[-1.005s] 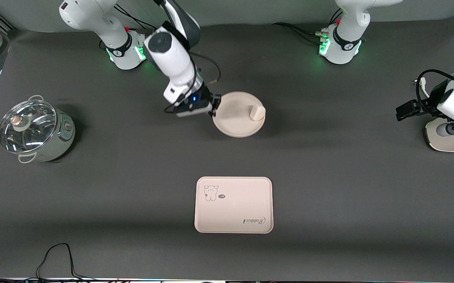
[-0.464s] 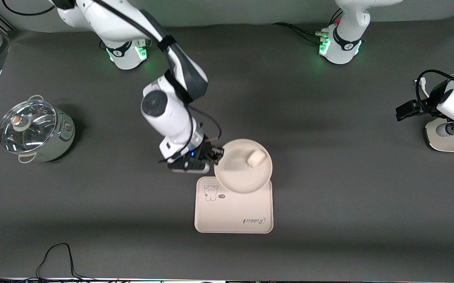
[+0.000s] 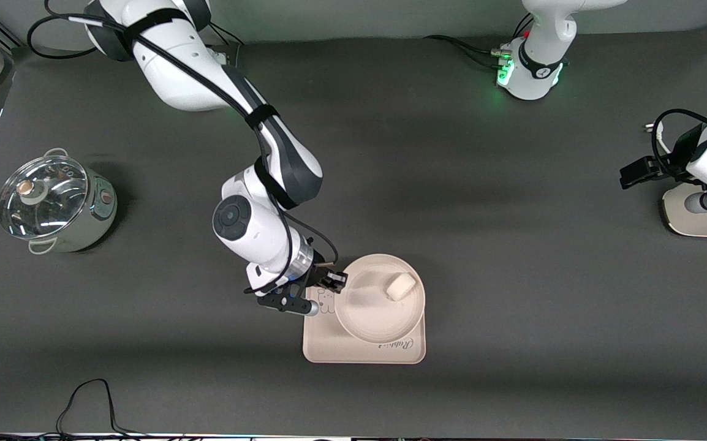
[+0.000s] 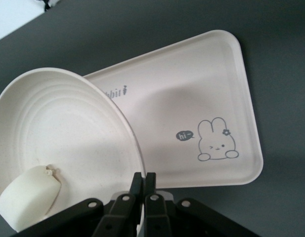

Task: Place bun in plate and plate on tray
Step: 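Carry the plate with the right gripper onto the white tray, then open the right gripper and release the plate on the tray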

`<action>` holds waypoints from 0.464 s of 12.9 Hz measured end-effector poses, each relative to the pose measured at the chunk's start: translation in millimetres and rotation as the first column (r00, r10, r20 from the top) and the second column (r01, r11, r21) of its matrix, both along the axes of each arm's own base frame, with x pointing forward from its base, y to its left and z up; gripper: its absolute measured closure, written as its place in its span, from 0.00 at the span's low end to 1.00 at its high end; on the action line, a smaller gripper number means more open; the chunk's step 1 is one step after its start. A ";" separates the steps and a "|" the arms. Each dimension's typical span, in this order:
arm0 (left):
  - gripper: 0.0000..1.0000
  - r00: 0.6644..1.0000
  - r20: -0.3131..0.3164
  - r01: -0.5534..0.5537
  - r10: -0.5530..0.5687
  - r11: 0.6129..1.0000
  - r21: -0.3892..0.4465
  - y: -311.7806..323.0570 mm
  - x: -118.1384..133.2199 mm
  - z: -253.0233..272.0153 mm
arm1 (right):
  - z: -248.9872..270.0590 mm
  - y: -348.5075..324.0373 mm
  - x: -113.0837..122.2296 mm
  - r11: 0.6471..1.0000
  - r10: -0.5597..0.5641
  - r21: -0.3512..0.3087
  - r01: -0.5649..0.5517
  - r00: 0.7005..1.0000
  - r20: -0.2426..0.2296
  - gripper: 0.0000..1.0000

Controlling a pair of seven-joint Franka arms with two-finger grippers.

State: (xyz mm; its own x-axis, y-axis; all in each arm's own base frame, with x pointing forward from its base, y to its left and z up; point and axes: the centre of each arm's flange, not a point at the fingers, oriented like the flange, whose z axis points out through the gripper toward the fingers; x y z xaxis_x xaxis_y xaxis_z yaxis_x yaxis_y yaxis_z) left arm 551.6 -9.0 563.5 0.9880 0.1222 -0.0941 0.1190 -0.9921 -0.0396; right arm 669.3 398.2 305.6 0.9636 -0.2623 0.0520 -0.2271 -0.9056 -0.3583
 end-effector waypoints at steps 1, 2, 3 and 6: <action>0.00 1.000 0.000 0.000 0.000 1.000 0.000 0.0 0.0 0.0 | -14.4 -6.7 5.8 1.000 -0.005 -0.006 0.005 1.000 0.006 0.96; 0.00 1.000 0.000 0.000 0.000 1.000 -0.001 -0.4 0.0 -0.1 | -30.6 -15.9 13.2 1.000 -0.012 -0.011 0.012 1.000 0.019 0.96; 0.00 1.000 0.000 0.002 -0.002 1.000 -0.001 -1.5 0.0 0.0 | -49.1 -24.4 18.8 1.000 -0.019 -0.018 0.019 0.999 0.028 0.96; 0.00 1.000 0.000 0.006 -0.006 1.000 -0.002 -3.6 -0.1 0.0 | -96.9 -30.4 22.7 0.999 -0.037 -0.029 0.038 0.998 0.047 0.96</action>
